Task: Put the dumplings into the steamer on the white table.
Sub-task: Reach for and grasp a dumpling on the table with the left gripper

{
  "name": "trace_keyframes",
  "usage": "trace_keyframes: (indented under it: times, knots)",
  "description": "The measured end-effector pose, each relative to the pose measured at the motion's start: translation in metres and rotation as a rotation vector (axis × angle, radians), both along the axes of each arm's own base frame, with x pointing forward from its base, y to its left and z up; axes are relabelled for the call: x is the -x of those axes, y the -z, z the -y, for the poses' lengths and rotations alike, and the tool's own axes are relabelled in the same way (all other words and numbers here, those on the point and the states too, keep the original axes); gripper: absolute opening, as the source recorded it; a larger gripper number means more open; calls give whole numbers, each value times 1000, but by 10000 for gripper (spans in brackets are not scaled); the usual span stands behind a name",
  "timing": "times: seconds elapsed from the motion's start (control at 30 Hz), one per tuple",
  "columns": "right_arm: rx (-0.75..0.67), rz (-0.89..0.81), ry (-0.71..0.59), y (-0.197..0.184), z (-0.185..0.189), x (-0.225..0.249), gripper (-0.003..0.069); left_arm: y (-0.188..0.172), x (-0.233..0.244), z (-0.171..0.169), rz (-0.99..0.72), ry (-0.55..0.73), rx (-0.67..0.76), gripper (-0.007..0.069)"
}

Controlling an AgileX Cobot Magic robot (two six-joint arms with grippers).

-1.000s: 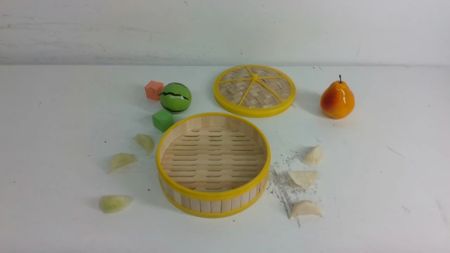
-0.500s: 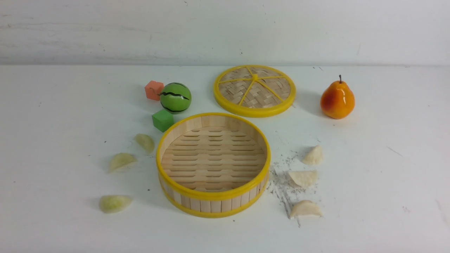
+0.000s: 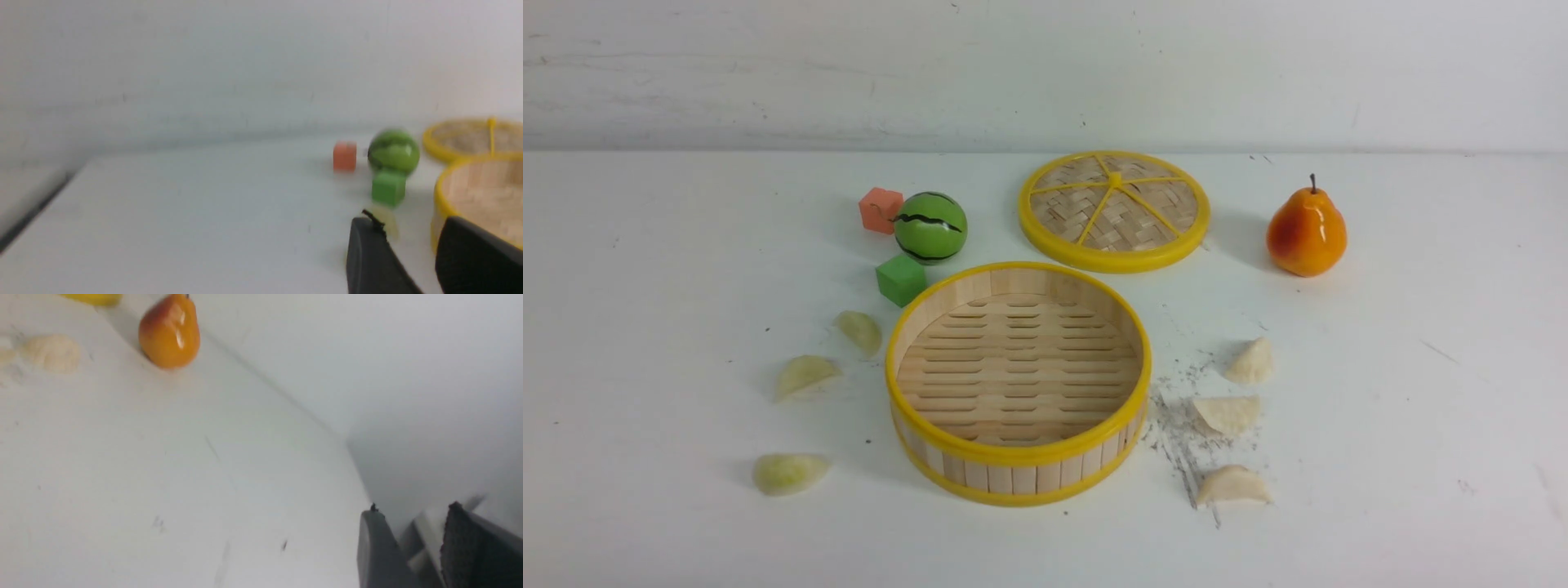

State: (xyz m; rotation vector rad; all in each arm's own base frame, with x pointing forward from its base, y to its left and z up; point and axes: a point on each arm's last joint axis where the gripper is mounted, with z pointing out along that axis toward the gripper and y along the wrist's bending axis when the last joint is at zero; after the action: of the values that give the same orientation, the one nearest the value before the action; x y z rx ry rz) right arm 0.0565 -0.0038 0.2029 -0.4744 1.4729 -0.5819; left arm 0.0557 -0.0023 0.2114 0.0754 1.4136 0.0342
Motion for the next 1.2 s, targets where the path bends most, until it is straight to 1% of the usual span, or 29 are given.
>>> trace_keyframes:
  times: [0.03, 0.07, 0.13, 0.17, 0.2, 0.27, 0.37, 0.4, 0.43, 0.5, 0.53, 0.63, 0.7, 0.83, 0.93, 1.03, 1.1, 1.13, 1.17, 1.2]
  knots:
    - [51, 32, -37, -3, -4, 0, 240, -5, 1, 1, 52, 8, 1, 238]
    - [71, 44, -52, -4, -5, 0, 240, -6, 1, 1, 71, 11, 1, 238]
    - [214, 102, -137, -9, -14, 1, 240, -16, 4, 2, 183, 27, 0, 238]
    - [225, 104, -142, -9, -15, 1, 240, -16, 4, 2, 183, 27, 0, 238]
    - [303, 116, -173, -9, -19, 2, 240, -20, 6, 3, 230, 35, -1, 238]
    - [382, 135, -221, -10, -24, 3, 240, -25, 8, 4, 284, 46, 8, 238]
    - [429, 157, -270, -10, -29, 4, 240, -29, 10, 4, 340, 69, 49, 238]
    - [422, 171, -294, -11, -31, 5, 240, -32, 12, 5, 370, 90, 93, 238]
    - [397, 181, -307, -12, -32, 5, 240, -33, 13, 5, 384, 105, 125, 238]
    - [296, 209, -334, -15, -34, 7, 240, -36, 14, 5, 406, 143, 207, 238]
    - [205, 230, -350, -18, -34, 7, 240, -36, 15, 5, 411, 166, 260, 238]
    - [34, 258, -352, -22, -32, 8, 240, -36, 15, 5, 403, 206, 363, 238]
    - [1, 240, -319, -21, -28, 7, 240, -36, 14, 5, 391, 218, 403, 238]
    - [-35, 176, -228, -16, -20, 3, 240, -34, 13, 5, 368, 220, 429, 238]
    - [-44, 176, -228, -16, -20, 3, 240, -34, 13, 5, 367, 226, 442, 238]
    - [-87, 216, -288, -20, -24, 5, 240, -34, 13, 5, 367, 228, 444, 238]
    - [-209, 314, -453, -30, -35, 12, 240, -34, 13, 5, 364, 227, 444, 238]
    - [-209, 314, -453, -30, -35, 12, 240, -34, 13, 5, 364, 227, 444, 238]
    - [-289, 356, -546, -35, -40, 17, 240, -33, 12, 5, 353, 223, 445, 238]
    - [-339, 380, -595, -38, -42, 20, 240, -33, 12, 5, 346, 223, 453, 238]
